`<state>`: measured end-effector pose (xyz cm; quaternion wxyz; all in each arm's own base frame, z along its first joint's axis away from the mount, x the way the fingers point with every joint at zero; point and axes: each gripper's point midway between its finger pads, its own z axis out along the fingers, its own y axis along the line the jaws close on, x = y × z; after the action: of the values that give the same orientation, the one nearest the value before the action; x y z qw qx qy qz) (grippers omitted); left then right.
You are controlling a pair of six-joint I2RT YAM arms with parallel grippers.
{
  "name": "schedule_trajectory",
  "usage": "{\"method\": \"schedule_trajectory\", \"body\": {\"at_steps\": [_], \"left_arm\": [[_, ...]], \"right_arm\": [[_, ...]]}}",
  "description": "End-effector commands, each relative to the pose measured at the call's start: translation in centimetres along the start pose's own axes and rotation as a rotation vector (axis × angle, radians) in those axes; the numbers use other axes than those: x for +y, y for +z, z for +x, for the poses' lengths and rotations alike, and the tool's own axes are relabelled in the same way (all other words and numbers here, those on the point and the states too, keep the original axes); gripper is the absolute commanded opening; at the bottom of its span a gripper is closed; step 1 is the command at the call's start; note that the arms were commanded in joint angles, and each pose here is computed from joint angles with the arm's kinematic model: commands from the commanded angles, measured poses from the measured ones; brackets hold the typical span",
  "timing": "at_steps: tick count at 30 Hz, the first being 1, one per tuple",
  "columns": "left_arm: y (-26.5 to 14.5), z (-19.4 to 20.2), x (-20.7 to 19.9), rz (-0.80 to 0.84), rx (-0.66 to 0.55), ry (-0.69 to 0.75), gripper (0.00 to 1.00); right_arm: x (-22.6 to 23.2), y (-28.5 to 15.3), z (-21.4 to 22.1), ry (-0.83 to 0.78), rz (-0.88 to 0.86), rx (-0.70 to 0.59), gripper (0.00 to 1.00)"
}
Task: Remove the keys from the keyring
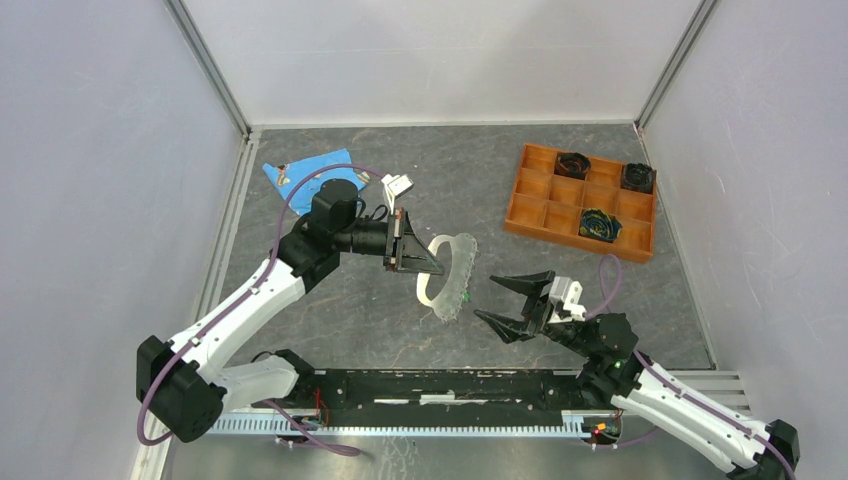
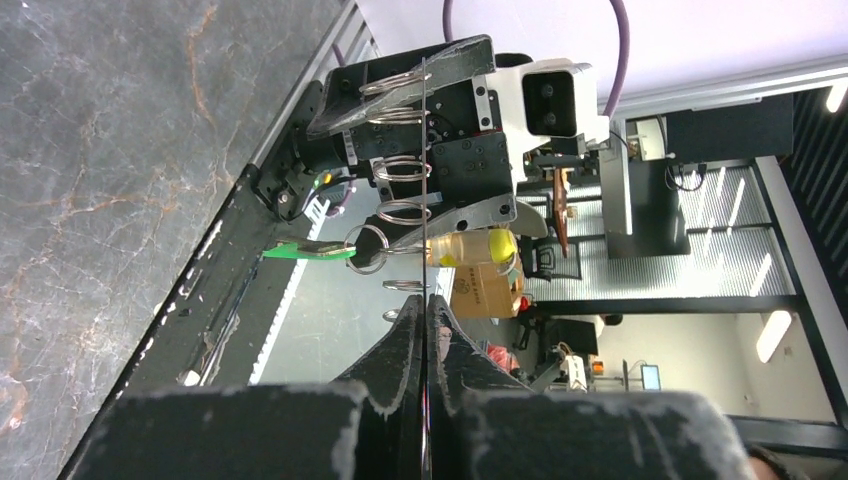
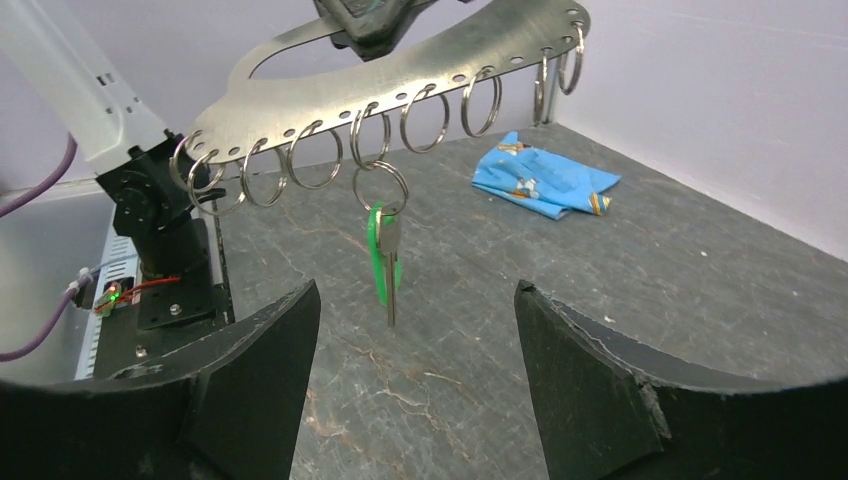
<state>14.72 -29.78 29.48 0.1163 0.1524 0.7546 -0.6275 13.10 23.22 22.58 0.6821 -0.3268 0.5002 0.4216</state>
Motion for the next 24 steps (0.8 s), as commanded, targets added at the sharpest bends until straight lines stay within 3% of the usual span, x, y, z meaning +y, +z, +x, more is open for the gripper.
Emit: {"method": "schedule_trajectory", "body": {"at_steps": [1, 8, 24], "left_arm": [[-0.4, -0.2, -2.0, 0.061, 0.034, 0.062, 0.02], [-0.2, 0.0, -1.8, 0.06, 0.04, 0.053, 0.02], [-0.6, 1.1, -2.0, 0.066, 0.043, 0.055, 0.02]], "right_arm": [[1.3, 0.2, -1.9, -0.055, -0.078, -0.089, 0.77], [2.3, 0.5, -2.4, -0.015, -0.128, -0.113, 0.74], [3.1, 1.8, -3.8, 0.033, -0.162, -0.135, 0.56]]}}
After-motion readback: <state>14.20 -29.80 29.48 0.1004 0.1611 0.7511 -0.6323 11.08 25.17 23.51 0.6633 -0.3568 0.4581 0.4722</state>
